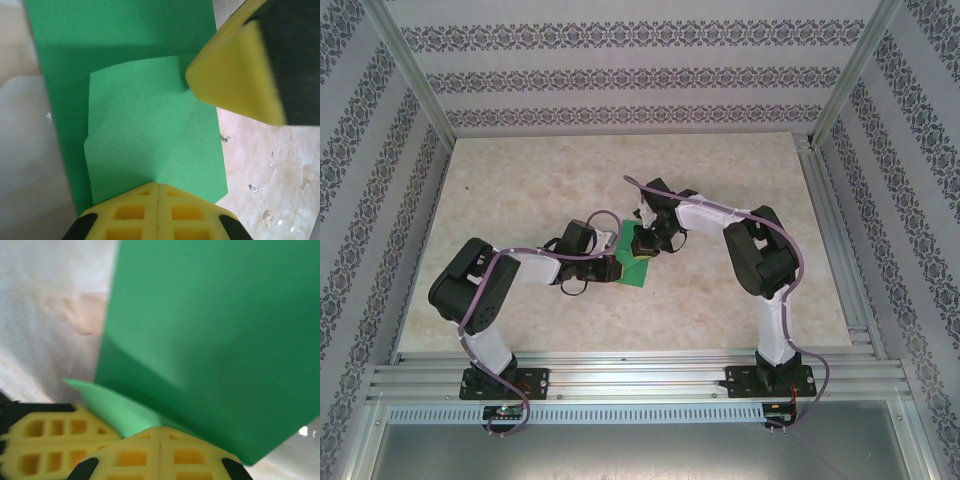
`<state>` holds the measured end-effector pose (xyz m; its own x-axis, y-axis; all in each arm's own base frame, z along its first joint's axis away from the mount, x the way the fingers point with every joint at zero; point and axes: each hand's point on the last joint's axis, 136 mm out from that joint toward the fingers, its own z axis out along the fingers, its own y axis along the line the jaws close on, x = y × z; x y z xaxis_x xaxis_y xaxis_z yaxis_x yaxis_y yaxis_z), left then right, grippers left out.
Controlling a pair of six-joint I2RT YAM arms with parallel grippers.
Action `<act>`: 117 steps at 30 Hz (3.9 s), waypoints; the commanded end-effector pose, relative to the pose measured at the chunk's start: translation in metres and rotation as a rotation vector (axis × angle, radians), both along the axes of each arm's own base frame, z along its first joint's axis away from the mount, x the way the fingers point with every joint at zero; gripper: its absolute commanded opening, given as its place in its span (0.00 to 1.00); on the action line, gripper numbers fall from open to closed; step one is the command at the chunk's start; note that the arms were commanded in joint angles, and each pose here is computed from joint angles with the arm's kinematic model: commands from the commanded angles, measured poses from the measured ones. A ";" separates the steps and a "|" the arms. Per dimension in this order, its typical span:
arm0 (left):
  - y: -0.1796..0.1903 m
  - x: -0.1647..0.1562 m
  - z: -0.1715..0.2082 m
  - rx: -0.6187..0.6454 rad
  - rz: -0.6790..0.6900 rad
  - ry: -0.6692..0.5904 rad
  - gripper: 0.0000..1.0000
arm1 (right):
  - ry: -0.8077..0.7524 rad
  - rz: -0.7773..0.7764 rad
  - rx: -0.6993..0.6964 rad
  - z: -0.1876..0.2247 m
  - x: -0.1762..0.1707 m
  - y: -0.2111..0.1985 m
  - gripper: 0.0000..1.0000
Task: Fold a paper plane with a square sheet of paper (fold left side to right side)
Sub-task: Fold the triangle a second time at the center of the table, then turn over the paper at the center of the table.
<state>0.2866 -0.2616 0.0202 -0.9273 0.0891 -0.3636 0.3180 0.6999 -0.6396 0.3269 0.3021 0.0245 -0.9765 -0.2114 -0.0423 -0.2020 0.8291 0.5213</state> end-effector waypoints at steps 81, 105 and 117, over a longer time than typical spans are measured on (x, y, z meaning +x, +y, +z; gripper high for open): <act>0.036 0.000 0.020 -0.116 0.178 0.179 0.60 | -0.125 -0.068 -0.017 0.023 0.010 -0.037 0.34; 0.029 0.004 0.008 -0.087 0.158 0.197 0.56 | -0.030 -0.230 0.159 0.004 0.031 -0.027 0.31; 0.042 0.014 0.069 -0.158 0.218 0.008 0.75 | -0.171 -0.228 0.307 0.072 0.033 -0.026 0.00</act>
<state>0.2857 -0.2217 0.0514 -0.9717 -0.1346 -0.1941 0.0570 0.6637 -0.7458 0.3492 0.2723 0.0404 -0.9940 0.0551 -0.0943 -0.0229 0.7389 0.6734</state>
